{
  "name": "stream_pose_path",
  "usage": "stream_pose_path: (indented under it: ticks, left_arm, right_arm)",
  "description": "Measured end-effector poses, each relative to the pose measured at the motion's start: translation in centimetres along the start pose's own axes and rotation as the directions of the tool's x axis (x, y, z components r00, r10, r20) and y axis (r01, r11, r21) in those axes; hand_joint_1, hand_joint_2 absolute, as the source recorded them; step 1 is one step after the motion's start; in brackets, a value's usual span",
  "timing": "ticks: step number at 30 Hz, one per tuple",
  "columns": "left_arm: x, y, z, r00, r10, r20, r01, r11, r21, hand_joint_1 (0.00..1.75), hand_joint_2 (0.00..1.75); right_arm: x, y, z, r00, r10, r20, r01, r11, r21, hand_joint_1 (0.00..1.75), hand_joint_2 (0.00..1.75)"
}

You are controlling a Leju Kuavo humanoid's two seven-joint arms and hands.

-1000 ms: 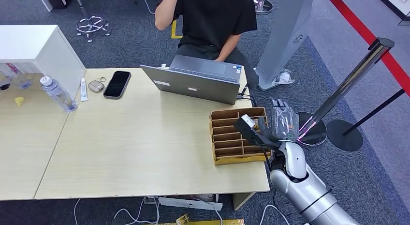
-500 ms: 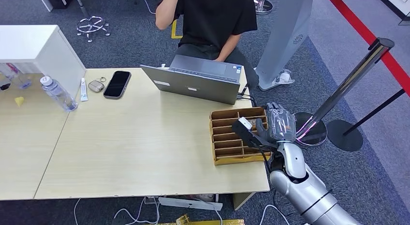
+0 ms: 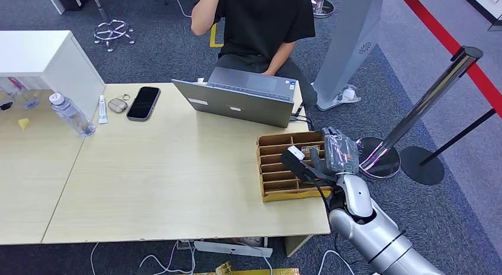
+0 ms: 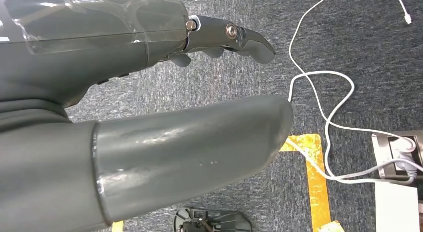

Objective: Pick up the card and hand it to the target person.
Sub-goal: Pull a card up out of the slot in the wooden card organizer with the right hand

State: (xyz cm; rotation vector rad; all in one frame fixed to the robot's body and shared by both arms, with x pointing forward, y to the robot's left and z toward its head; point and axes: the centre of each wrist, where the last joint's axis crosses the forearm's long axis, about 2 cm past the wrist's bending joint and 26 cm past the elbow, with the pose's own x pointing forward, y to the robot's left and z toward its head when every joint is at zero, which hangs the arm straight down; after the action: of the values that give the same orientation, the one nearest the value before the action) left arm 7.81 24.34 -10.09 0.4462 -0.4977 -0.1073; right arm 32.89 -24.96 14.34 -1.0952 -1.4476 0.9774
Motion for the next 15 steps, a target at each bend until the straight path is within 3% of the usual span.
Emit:
stream_pose_path:
  ticks: [7, 15]
  left_arm:
    - [0.01, 0.01, -0.01, 1.000, -0.001, 0.000, 0.001, 1.000, 0.001, 0.00, 0.00]
    - [0.02, -0.03, 0.01, 1.000, 0.000, -0.001, 0.000, 1.000, -0.002, 0.00, 0.00]
  right_arm:
    - [-0.07, 0.55, -0.07, 1.000, 0.008, -0.013, -0.008, 0.999, 0.031, 0.97, 1.75]
    - [-0.32, 0.58, -0.09, 1.000, 0.018, -0.017, -0.018, 0.999, 0.038, 0.95, 1.75]
